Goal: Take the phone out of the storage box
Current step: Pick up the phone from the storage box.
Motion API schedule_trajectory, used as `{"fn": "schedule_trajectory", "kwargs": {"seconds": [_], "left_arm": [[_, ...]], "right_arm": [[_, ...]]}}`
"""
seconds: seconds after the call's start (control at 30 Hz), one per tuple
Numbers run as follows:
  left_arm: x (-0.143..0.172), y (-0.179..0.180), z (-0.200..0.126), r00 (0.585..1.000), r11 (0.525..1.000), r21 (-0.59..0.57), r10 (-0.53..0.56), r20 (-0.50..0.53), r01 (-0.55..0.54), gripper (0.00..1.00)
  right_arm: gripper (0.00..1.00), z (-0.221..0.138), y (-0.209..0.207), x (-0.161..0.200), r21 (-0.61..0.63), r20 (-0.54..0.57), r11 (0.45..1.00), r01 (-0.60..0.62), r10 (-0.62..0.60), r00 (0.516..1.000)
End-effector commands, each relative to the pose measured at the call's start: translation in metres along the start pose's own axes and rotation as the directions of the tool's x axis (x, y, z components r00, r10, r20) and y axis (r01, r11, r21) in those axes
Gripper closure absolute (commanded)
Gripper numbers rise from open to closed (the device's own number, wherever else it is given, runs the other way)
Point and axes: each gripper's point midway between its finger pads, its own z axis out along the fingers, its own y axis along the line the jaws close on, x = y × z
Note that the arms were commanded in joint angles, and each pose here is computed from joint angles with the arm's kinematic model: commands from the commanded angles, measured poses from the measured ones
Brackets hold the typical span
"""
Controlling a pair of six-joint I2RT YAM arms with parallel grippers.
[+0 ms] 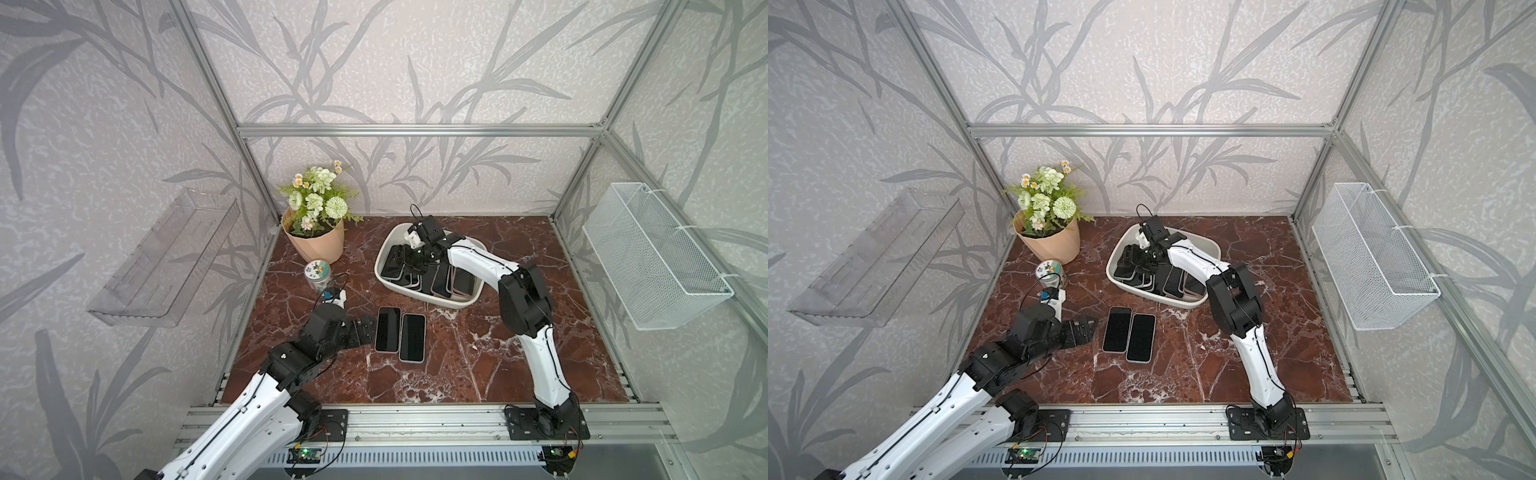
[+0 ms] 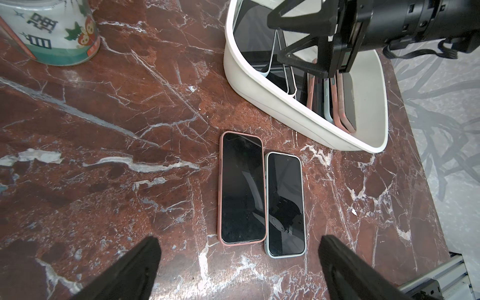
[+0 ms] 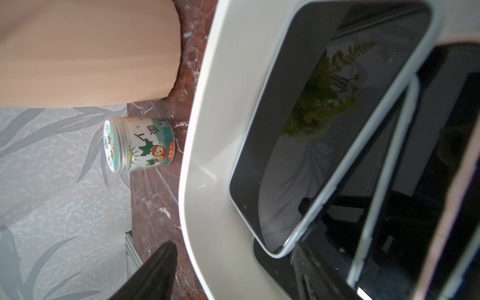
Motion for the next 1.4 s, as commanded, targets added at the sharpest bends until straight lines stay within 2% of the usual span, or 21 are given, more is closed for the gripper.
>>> {"fn": "schedule_trajectory", "kwargs": {"seconds": [0.0,0.37,0.7,0.8,0.97,1.07,1.23,1.37], "left_arm": [[-0.001,0.002,-0.003,1.000,1.000,-0.006,0.007,0.001,-0.006,0.00],[-0.001,0.004,-0.010,1.000,1.000,-0.016,0.017,0.002,-0.017,0.00],[-0.003,0.005,-0.014,1.000,0.999,-0.021,0.029,0.001,-0.029,0.00],[-0.003,0.005,-0.014,1.000,0.999,-0.019,0.028,0.000,-0.028,0.00],[-0.002,0.005,-0.013,1.000,1.000,-0.017,0.026,-0.003,-0.026,0.00],[-0.001,0.006,-0.012,1.000,1.000,-0.020,0.024,-0.007,-0.025,0.00],[-0.002,0.004,-0.010,1.000,1.000,-0.008,0.021,0.001,-0.021,0.00],[-0.003,0.001,-0.009,1.000,1.000,0.005,0.014,-0.001,-0.014,0.00]], "right_arm": [[0.26,0.008,-0.016,-0.001,0.064,0.001,0.997,-0.038,0.038,0.999],[0.26,0.026,-0.042,-0.013,0.171,0.041,0.978,-0.123,0.118,0.992],[0.26,0.038,-0.059,-0.024,0.284,0.062,0.950,-0.130,0.118,0.991],[0.26,0.048,-0.053,-0.025,0.265,0.043,0.957,-0.119,0.111,0.993],[0.27,0.063,-0.029,-0.029,0.122,0.034,0.988,-0.091,0.088,0.996],[0.27,0.056,-0.020,-0.030,0.096,0.051,0.993,-0.065,0.060,0.997],[0.26,0.031,0.008,-0.037,-0.001,0.120,0.999,0.053,-0.053,0.991],[0.23,0.001,-0.002,-0.052,0.088,0.200,0.994,0.069,-0.086,0.976]]}}
